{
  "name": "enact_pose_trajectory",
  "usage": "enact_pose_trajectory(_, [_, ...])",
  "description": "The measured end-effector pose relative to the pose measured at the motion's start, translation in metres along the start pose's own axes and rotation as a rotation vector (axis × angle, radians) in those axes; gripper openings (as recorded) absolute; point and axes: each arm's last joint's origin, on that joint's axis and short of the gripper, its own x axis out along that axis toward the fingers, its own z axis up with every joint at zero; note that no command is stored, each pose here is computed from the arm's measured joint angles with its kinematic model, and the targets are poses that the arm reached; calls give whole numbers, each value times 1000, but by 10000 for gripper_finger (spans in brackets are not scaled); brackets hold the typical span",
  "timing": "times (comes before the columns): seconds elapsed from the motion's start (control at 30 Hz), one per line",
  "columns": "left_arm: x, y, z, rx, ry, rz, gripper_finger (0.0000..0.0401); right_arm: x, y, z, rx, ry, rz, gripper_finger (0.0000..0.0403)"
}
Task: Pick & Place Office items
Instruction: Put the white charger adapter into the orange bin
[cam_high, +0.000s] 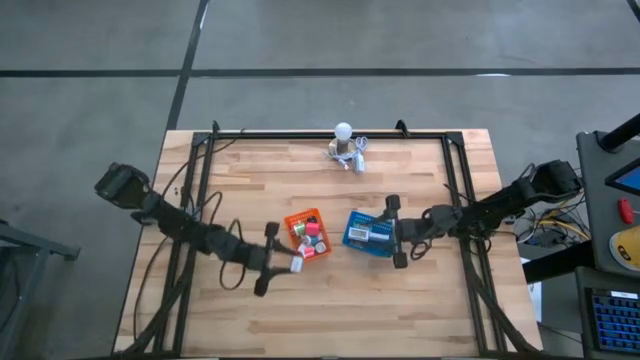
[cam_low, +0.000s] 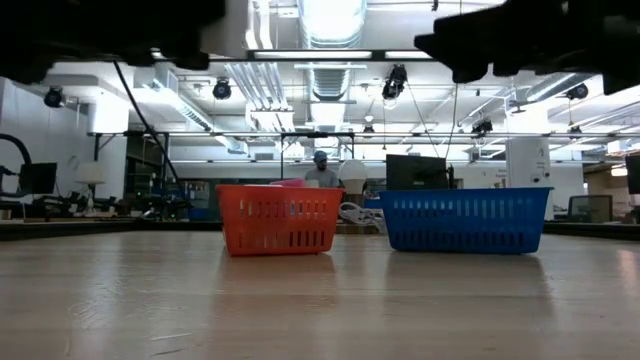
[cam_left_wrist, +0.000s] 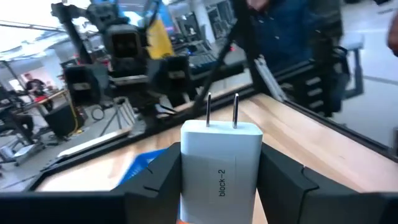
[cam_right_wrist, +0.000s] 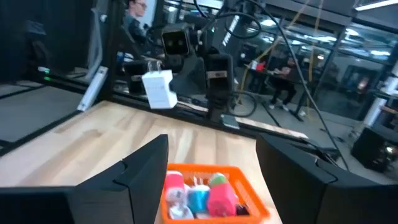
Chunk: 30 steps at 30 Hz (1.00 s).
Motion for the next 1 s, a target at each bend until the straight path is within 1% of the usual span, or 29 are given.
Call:
enact_pose_trajectory(0.17, [8,27,-3,-17,-10,56,164,-8,-7,-12,3,27,-35,237])
enact_pose_trajectory(0.27, [11,42,-7,-41,3,110,164,-11,-9,-18,15,43,-44,237])
enact_pose_trajectory(0.43, [12,60,-15,-100,31,176,164,-15,-8,-23,26,63,-37,237])
enact_pose_trajectory(0.6, [15,65,-29,-136,93,199,164,-16,-7,-25,21,69,-36,237])
enact_pose_trajectory(0.77, [18,65,-42,-154,141,191,164,-14,-8,-22,6,59,-38,237])
enact_pose_trajectory(1.0, [19,64,-50,-166,184,174,164,-15,-8,-23,-1,64,-37,237])
